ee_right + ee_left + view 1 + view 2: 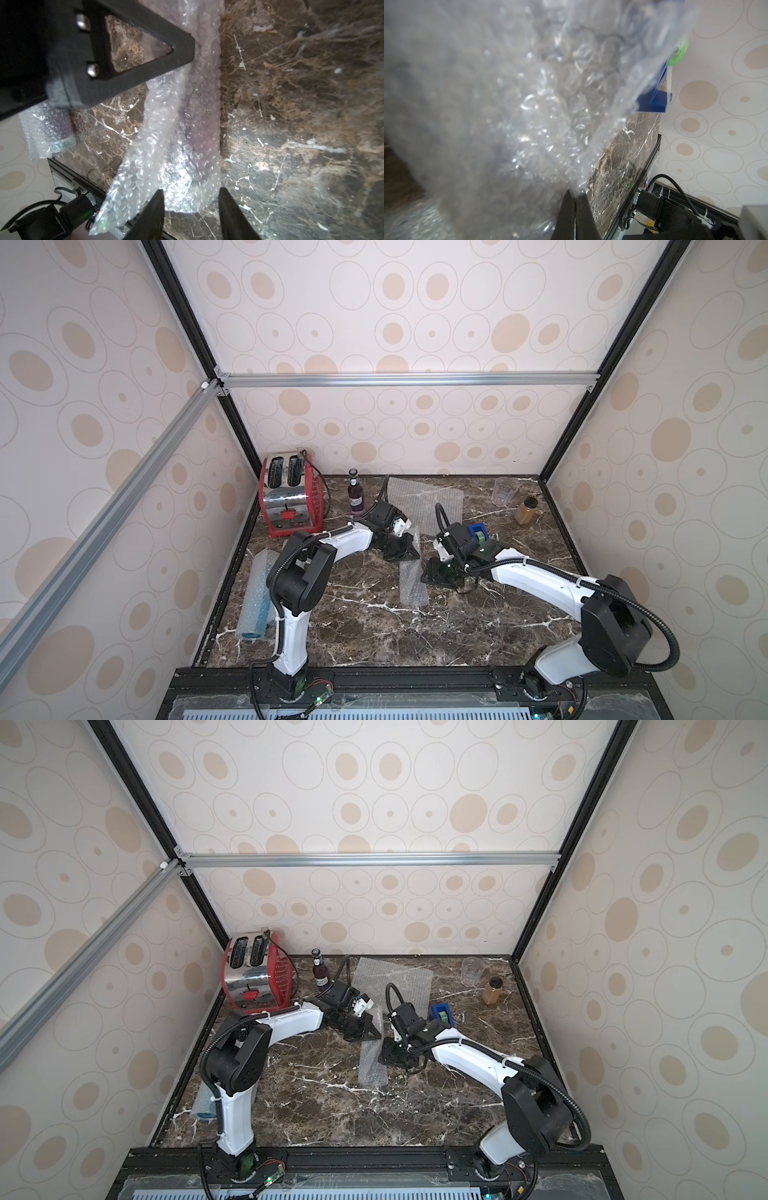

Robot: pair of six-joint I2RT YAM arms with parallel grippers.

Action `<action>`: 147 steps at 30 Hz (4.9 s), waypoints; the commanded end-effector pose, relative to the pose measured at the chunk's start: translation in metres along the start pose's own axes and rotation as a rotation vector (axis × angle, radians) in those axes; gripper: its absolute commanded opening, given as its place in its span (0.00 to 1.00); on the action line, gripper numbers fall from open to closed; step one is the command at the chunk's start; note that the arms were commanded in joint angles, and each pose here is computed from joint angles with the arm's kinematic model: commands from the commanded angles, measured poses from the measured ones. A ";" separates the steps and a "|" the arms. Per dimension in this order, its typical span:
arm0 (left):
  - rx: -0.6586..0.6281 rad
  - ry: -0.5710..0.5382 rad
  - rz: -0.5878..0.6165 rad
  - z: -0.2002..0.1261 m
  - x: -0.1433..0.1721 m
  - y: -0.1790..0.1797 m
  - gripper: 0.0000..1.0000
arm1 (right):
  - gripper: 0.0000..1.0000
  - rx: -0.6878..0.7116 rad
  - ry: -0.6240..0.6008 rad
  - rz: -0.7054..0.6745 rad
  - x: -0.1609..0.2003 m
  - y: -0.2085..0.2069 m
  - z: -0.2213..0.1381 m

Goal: Wrap wine bottles in bubble wrap
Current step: Wrap the wine bottle in bubble wrap.

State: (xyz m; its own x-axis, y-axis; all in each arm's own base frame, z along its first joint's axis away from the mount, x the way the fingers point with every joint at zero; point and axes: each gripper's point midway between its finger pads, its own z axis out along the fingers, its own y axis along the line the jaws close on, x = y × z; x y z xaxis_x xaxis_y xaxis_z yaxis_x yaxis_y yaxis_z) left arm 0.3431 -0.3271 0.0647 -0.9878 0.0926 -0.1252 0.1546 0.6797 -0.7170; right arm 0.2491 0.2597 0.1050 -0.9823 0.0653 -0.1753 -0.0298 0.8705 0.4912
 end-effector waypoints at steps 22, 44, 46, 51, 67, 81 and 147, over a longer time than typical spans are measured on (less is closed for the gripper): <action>-0.285 0.150 -0.107 0.023 0.049 0.084 0.05 | 0.28 0.108 0.025 -0.027 0.004 -0.006 0.008; -0.289 0.128 -0.078 0.009 0.043 0.073 0.40 | 0.03 -0.046 0.138 0.014 0.019 -0.012 0.052; -0.263 0.107 -0.077 0.002 0.038 0.064 0.42 | 0.03 -0.060 0.135 0.005 0.017 -0.007 0.054; -0.223 0.047 -0.050 -0.022 0.023 0.047 0.46 | 0.04 -0.102 0.139 0.024 0.014 0.002 0.064; -0.173 -0.139 0.091 -0.111 0.020 0.011 0.74 | 0.05 -0.170 0.164 0.005 0.009 0.030 0.084; -0.291 -0.112 0.042 -0.082 0.036 0.063 0.73 | 0.06 -0.197 0.177 -0.002 0.013 0.044 0.096; -0.374 -0.132 0.185 -0.116 0.060 0.094 0.82 | 0.10 -0.335 0.178 -0.007 -0.050 0.088 0.109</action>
State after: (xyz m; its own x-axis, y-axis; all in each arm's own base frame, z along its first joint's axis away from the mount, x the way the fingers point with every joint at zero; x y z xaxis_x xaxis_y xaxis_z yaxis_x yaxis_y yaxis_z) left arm 0.2860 -0.1740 0.0715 -0.9421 0.1491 -0.3003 0.2659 0.8778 -0.3985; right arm 0.3186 0.3856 0.0770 -0.9961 -0.0539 -0.0705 -0.0887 0.6388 0.7642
